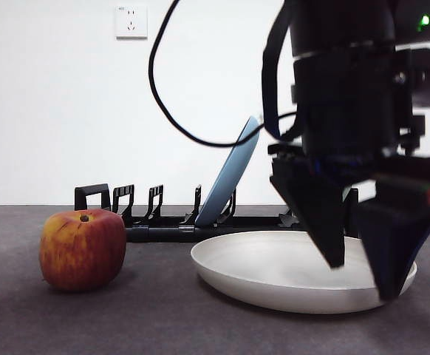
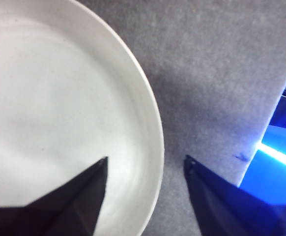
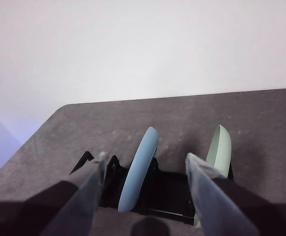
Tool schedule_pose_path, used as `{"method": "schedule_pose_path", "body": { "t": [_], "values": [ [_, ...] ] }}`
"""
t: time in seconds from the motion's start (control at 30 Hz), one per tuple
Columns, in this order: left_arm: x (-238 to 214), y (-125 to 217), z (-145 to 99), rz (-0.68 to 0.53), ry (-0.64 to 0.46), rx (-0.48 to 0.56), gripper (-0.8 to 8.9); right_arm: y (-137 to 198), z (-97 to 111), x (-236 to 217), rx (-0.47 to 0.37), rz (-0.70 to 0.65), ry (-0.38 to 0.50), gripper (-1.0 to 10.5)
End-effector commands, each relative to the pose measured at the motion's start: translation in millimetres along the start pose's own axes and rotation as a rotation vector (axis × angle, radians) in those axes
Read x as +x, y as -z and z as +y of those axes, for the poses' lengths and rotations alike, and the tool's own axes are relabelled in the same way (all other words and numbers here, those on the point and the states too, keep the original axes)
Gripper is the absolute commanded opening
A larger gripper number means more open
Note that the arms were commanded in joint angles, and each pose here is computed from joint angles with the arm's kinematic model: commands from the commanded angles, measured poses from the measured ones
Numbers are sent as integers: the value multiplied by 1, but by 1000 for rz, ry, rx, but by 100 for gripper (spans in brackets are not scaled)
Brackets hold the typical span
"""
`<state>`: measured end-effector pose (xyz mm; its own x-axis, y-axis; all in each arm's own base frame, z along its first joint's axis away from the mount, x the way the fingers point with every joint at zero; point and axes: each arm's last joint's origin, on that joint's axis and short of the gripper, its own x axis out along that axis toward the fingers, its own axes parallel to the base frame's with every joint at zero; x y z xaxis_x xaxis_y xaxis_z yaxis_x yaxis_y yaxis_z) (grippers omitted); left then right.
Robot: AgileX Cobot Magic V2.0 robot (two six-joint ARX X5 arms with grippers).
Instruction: Take the yellow plate from the plate rack,put the plate on the table,take the apple from the table,put the apple in the plate
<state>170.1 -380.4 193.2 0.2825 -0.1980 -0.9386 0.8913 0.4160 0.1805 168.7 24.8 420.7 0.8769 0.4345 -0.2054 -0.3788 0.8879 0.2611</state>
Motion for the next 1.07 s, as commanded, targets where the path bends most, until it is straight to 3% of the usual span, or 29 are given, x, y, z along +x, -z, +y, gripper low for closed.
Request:
{"method": "schedule_pose_path", "body": {
  "t": [0.03,0.23,0.43,0.63,0.87,0.97,1.07],
  "values": [
    [-29,-1,7,-83,-6,-47,288,-1,0,0,-11,-5,-3,281],
    [-103,7,35,-257,-29,-137,287,-1,1,1,-10,0,-23,281],
    [-178,39,81,-411,-215,-279,279,2,2,13,0,54,-141,281],
    [-244,93,129,-531,-383,-468,279,11,15,42,-4,139,-241,282],
    [-301,164,154,-593,-545,-656,279,20,51,87,-49,261,-402,298],
    [-320,194,153,-578,-659,-732,278,26,76,107,-76,323,-478,430],
    [-337,219,146,-569,-778,-795,278,38,98,126,-116,406,-541,451]
  ]
}}
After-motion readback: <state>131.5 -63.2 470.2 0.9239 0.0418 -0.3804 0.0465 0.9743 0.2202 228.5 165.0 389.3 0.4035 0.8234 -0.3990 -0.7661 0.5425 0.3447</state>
